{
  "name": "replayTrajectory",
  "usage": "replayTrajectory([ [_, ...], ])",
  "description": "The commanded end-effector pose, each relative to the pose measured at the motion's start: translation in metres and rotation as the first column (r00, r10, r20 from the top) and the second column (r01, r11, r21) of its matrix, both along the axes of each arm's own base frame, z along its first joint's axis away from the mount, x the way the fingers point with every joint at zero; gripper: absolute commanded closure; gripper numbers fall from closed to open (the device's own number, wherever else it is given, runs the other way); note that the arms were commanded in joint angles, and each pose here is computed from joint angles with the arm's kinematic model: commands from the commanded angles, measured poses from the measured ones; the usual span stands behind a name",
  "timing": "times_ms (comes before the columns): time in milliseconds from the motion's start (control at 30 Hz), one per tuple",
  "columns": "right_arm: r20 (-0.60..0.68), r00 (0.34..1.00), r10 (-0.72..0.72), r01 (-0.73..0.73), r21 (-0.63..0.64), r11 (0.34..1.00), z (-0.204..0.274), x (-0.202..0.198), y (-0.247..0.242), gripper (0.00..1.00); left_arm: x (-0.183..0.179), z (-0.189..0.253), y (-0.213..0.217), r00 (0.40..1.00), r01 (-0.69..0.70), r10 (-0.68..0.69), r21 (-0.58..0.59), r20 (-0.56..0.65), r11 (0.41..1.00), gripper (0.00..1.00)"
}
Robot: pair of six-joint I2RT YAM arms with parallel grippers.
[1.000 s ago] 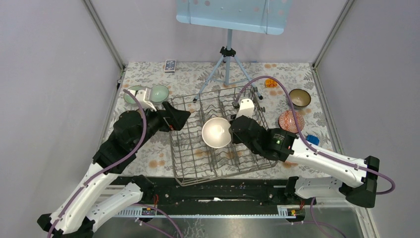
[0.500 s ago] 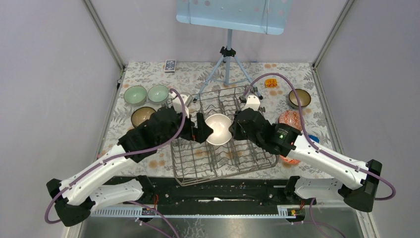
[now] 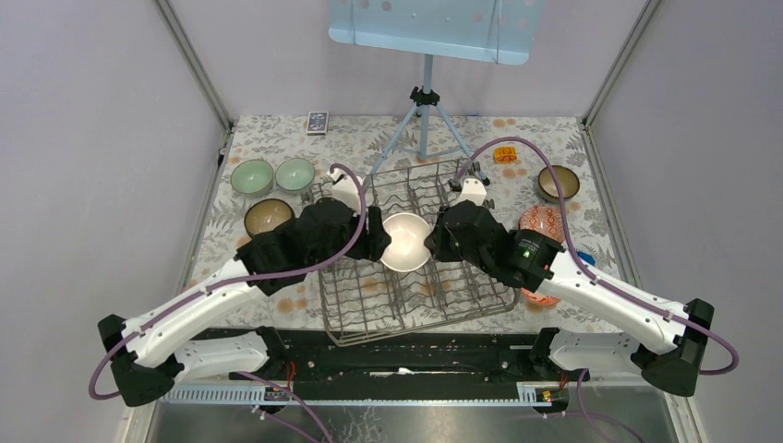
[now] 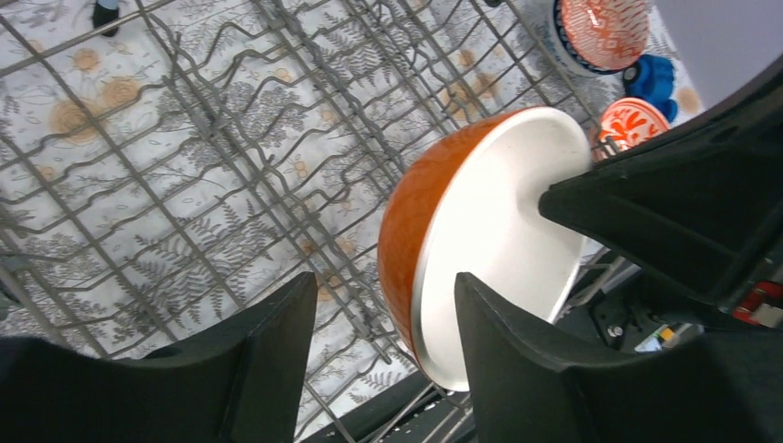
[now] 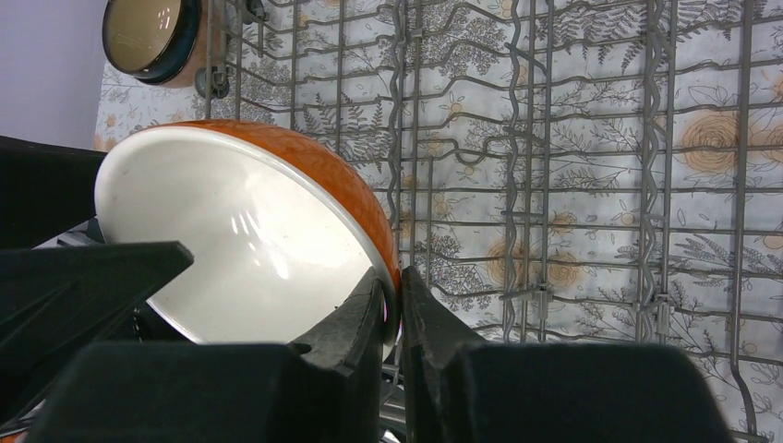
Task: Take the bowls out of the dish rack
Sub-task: Place the bowl with the bowl.
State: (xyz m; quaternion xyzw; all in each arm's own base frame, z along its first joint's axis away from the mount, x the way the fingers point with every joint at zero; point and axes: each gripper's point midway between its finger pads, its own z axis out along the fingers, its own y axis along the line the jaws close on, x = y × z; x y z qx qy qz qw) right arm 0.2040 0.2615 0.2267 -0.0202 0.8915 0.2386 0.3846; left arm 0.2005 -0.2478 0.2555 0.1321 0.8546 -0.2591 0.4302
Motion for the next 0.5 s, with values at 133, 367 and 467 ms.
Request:
replayTrajectory([
  [133,0.007,0.999,-0.036,0.035,0.065,0.997,0.015,0.007,0.005,1.00,0.013,0.012,0.000,0.996,-0.084,0.083,0.035,0.031,0.996,0.52],
  [367,0.009,0.999,-0.041,0.040,0.048,0.998,0.014,0.010,0.006,1.00,0.011,0.009,-0.007,0.997,-0.076,0.075,0.067,0.023,0.995,0.77],
  [467,0.007,1.000,-0.031,0.030,0.028,0.999,0.011,0.011,0.008,1.00,0.010,0.006,-0.010,0.997,-0.071,0.070,0.071,0.016,0.995,0.98],
])
